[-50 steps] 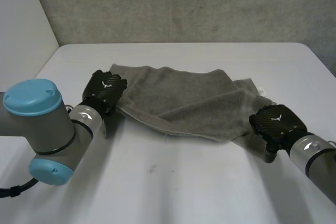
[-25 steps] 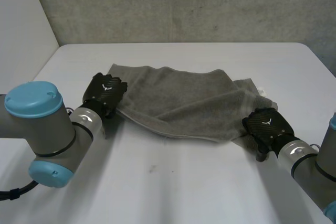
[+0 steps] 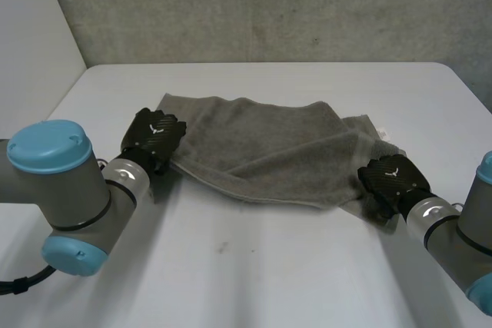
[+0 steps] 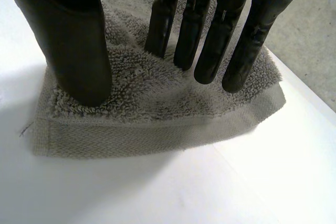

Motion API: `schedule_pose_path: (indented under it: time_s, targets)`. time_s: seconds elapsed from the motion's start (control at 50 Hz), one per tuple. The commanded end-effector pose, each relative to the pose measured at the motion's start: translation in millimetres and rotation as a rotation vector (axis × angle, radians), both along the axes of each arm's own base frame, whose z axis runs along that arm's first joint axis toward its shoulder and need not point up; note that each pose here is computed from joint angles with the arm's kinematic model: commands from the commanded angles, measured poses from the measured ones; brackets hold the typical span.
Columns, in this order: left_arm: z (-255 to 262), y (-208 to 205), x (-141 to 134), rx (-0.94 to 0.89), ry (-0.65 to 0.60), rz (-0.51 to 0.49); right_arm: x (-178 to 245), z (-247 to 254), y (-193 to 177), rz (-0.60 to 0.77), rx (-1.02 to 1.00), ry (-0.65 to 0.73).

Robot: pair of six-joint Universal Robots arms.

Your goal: Fold the towel.

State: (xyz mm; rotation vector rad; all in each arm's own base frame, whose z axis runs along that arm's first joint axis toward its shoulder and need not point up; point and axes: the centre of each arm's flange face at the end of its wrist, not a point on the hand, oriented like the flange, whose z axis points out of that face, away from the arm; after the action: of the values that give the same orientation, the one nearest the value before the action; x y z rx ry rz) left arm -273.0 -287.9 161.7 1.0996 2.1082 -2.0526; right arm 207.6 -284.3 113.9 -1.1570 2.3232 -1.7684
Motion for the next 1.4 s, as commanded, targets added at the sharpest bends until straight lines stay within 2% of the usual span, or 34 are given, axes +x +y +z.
schedule_pose_path:
  time_s: [0.02,0.2,0.4,0.9,1.24,1.4]
  targets:
    - [-0.5,0.3,0.2,0.002,0.0,0.001,-2.2,-0.5,-1.0,-0.008,0.005,0.0]
    - [-5.8,2.6,0.9,0.017,-0.007,-0.002,-5.1,8.6,-3.9,-0.026,-0.012,-0.01]
    - [-38.3,0.0,1.9,0.093,-0.043,0.0,-31.0,61.8,-11.7,-0.105,-0.127,-0.037]
    - [-45.0,-2.7,7.7,0.108,-0.055,0.022,-66.5,81.8,-30.2,-0.225,-0.176,-0.052]
    - [-20.6,10.7,26.0,0.078,-0.06,0.09,-66.7,80.7,-28.6,-0.227,-0.161,-0.046]
    - [17.5,45.3,45.3,0.031,-0.097,0.095,-64.5,83.3,-11.8,-0.214,-0.01,-0.027]
